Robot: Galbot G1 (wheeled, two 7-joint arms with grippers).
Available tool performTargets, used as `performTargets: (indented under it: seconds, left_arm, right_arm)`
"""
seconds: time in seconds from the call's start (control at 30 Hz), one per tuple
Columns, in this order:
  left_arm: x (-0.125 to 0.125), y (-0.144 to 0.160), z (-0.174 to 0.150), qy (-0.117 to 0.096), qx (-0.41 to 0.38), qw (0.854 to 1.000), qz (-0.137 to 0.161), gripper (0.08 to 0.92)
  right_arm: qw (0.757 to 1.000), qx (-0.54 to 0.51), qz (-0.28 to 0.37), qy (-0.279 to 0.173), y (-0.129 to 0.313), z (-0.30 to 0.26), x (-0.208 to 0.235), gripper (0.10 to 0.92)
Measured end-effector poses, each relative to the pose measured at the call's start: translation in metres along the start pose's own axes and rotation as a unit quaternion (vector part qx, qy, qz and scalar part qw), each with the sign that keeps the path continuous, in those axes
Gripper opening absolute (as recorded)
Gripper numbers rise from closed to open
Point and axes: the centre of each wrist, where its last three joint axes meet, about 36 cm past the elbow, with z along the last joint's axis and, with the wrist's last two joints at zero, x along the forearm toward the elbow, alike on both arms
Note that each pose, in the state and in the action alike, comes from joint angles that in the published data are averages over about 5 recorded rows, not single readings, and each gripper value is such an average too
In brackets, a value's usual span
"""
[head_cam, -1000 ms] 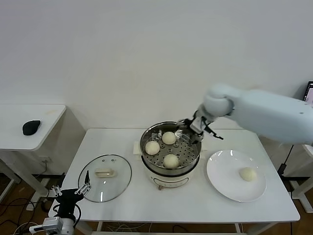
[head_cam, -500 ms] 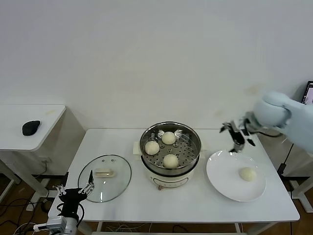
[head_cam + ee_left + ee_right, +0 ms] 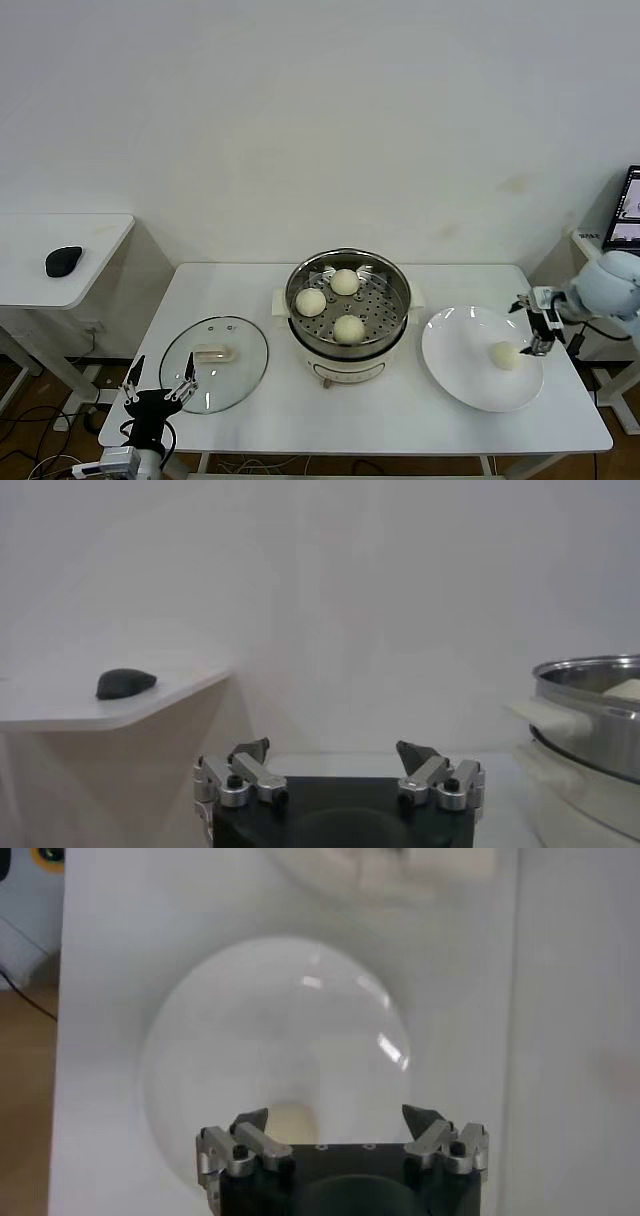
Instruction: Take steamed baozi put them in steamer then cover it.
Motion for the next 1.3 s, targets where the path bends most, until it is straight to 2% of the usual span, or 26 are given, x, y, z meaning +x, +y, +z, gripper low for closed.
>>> performTargets:
  seconds: [0.33,0.87,1.3]
  left_arm:
    - [0.001,0.003,0.001,0.002,-0.004,1.0,-0.005,0.823]
    - [-0.002,0.006,0.005,0.006,-0.007,1.0,-0.009,0.823]
    - [-0.003,0.006,0.008,0.008,-0.006,1.0,-0.01,0.823]
  right_arm:
    - [0.999,-0.023,-0.013,0.024,0.015,0.026,-0.053,0.823]
    - [0.999,-0.04,-0.019,0.016,0.012,0.018,-0.103,0.815]
    - [0.999,-0.045,-0.023,0.019,0.002,0.012,-0.111,0.611]
